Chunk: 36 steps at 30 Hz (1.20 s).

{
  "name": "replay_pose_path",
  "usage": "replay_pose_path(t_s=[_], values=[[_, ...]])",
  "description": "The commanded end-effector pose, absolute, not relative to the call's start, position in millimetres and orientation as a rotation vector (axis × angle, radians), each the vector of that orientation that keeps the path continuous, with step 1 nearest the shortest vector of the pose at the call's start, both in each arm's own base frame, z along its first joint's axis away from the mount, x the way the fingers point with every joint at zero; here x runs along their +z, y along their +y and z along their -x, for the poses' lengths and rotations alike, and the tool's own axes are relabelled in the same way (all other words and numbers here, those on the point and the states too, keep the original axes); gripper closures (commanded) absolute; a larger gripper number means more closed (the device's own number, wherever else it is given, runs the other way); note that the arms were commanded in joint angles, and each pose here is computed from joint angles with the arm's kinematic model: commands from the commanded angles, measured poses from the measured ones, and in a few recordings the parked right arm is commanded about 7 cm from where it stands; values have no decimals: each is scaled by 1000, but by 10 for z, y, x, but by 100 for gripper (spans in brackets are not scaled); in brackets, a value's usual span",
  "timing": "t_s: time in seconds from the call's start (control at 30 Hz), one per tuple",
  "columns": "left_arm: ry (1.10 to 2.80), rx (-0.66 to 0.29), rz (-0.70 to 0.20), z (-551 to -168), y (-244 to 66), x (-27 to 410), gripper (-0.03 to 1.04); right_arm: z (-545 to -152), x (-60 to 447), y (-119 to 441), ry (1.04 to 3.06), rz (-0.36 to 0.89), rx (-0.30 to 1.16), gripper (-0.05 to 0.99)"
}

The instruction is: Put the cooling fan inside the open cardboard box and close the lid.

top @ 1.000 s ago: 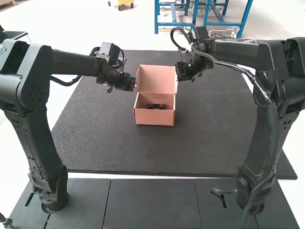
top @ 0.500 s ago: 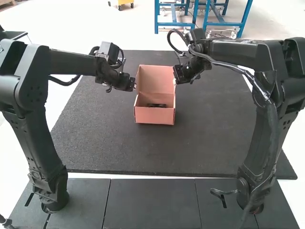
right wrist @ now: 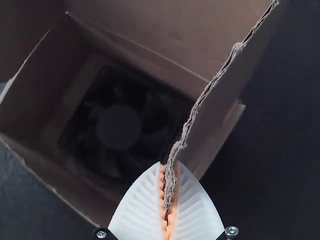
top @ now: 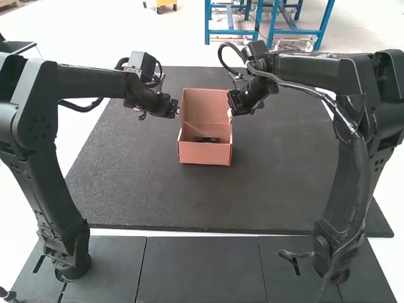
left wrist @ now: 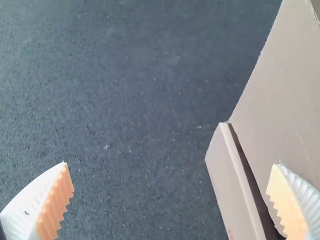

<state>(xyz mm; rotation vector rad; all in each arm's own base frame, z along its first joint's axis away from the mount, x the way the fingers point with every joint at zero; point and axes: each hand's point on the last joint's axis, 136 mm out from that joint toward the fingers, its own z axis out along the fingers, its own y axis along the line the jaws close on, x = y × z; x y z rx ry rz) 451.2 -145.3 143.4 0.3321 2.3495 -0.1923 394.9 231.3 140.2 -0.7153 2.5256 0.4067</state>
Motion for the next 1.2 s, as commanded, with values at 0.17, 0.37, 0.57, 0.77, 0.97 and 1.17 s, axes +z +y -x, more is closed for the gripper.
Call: replay_pose_path(t_s=[0.17, 0.37, 0.57, 0.77, 0.97, 1.17], values=[[2287, -231, -382, -4400, -1607, 1725, 10, -3795, 1434, 2400, 2538, 769, 445, 96], [2289, -229, -382, -4377, -1591, 1747, 10, -3708, 1415, 2403, 2563, 794, 453, 96], [2291, -230, -384, -4340, -1586, 1778, 10, -3610, 1381, 2399, 2585, 814, 453, 96], [2287, -229, -386, -4324, -1580, 1814, 10, -3535, 1312, 2360, 2615, 828, 443, 96], [2283, -230, -385, -4301, -1573, 1851, 10, -3412, 1233, 2301, 2662, 870, 429, 96], [2276, -224, -379, -4281, -1538, 1912, 10, -3405, 1240, 2302, 2658, 869, 428, 95]])
